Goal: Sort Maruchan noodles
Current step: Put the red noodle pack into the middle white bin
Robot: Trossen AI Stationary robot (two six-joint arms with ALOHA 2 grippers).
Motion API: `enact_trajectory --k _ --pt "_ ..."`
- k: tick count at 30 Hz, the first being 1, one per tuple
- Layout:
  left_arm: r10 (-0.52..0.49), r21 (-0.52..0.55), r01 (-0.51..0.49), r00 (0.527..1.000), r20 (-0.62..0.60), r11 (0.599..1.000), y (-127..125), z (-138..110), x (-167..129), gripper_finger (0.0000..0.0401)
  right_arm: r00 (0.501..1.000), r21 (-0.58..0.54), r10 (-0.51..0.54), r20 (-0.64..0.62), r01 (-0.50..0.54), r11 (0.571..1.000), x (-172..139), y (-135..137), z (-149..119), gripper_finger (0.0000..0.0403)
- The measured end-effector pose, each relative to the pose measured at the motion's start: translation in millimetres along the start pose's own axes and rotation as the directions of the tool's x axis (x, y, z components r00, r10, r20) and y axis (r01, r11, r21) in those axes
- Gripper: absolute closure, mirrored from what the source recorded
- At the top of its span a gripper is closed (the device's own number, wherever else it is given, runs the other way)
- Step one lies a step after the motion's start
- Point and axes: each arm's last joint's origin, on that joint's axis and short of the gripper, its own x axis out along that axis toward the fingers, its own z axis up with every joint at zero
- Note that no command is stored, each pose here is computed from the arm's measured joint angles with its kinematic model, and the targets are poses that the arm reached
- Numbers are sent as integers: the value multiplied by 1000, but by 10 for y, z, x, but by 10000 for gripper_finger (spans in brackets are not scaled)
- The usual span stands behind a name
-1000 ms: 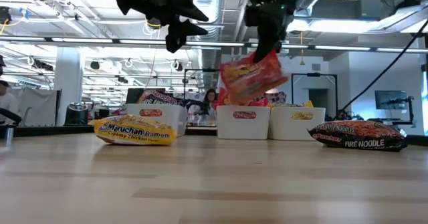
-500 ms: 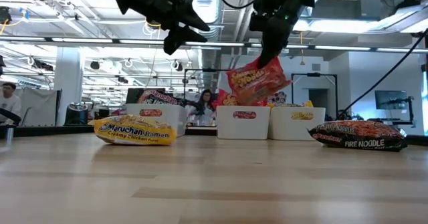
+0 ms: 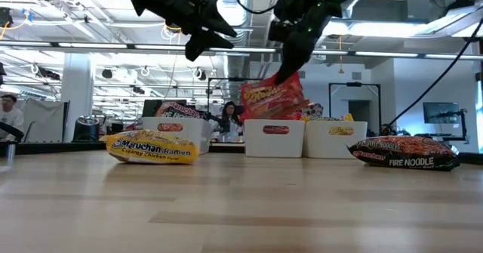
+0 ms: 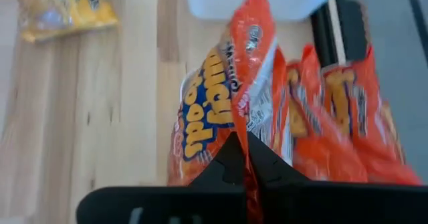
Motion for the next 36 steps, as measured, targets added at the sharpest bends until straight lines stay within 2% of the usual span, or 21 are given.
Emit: enact_trajectory --k 5,13,19,27,33,36 --pt "0 25 0 1000 -1 1000 0 -1 0 269 999 -22 -26 -29 25 999 213 63 40 398" --pt "2 31 -1 1000 -7 1000 2 -7 0 269 997 -38 -68 -48 66 997 339 101 66 388" --pt "7 43 -6 1000 -24 999 7 -25 0 269 989 8 -122 -78 123 992 339 92 56 350" --pt "6 43 -5 1000 -23 999 7 -24 0 269 987 58 -122 -100 128 990 318 91 51 284" --pt "6 43 -5 1000 -22 999 7 -23 0 269 985 62 -105 -137 114 992 114 74 165 243" --pt "6 43 -5 1000 -22 999 7 -23 0 269 984 100 -98 -151 114 988 -2 65 222 232"
